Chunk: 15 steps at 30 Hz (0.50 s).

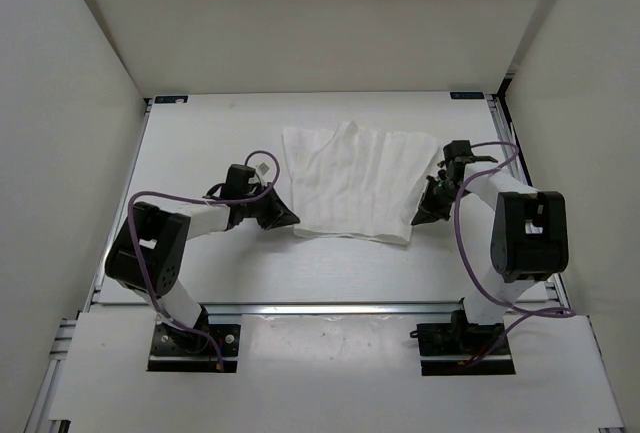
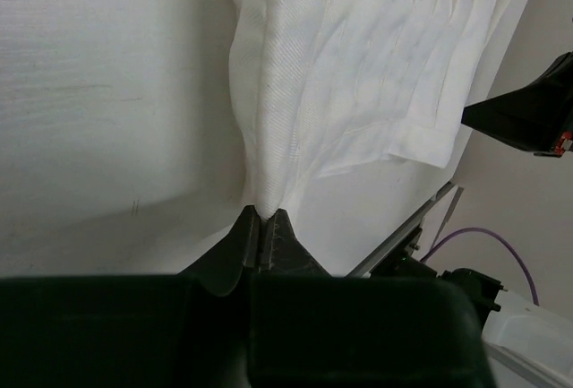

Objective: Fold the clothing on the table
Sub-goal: Flatten the skirt out, then fold the skirt

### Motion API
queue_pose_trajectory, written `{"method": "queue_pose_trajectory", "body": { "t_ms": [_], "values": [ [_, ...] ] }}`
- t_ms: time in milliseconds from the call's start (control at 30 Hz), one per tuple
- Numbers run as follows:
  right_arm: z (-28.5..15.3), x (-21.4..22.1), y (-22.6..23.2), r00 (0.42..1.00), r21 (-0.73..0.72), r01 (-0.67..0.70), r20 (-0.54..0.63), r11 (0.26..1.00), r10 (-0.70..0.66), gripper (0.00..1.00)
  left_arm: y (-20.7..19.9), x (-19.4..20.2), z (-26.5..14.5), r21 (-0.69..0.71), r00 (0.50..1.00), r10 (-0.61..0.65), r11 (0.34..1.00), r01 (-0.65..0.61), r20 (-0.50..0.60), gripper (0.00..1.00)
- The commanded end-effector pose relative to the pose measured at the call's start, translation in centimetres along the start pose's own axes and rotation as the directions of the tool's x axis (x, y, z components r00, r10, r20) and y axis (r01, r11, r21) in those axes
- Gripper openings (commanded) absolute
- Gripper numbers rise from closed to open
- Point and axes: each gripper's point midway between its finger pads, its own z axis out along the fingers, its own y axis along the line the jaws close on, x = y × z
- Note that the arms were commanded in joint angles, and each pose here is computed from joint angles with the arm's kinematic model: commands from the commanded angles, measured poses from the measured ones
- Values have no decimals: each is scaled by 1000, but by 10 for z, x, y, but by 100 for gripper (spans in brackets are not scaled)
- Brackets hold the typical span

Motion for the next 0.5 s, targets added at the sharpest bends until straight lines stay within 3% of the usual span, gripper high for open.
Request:
{"method": "queue_pose_trajectory", "body": {
  "t_ms": [0, 167, 200, 300, 367, 467],
  "values": [
    [-6, -7, -10, 999, 18, -21, 44, 1000, 20, 0, -14, -17, -25, 1, 996, 69, 998, -70, 57, 0],
    [1, -15, -22, 998, 52, -43, 44, 998, 40, 1, 26, -12, -49, -113, 997, 45, 993, -37, 67, 0],
    [-1, -14, -24, 998, 59, -44, 45, 997, 41, 15, 37, 2, -47, -112, 999, 13, 994, -7, 51, 0],
    [-10, -14, -14, 996, 31, -18, 85, 999, 15, 27, 38, 24, -41, -94, 1000, 5, 996, -3, 19, 0],
    [-18, -7, -3, 993, 12, 18, 118, 1000, -19, 31, 37, 34, -37, -89, 1000, 9, 996, -9, -2, 0],
    [-12, 21, 11, 998, -74, -20, 57, 997, 25, 32, 41, 38, -38, -101, 1000, 13, 995, -13, -8, 0]
  ]
}}
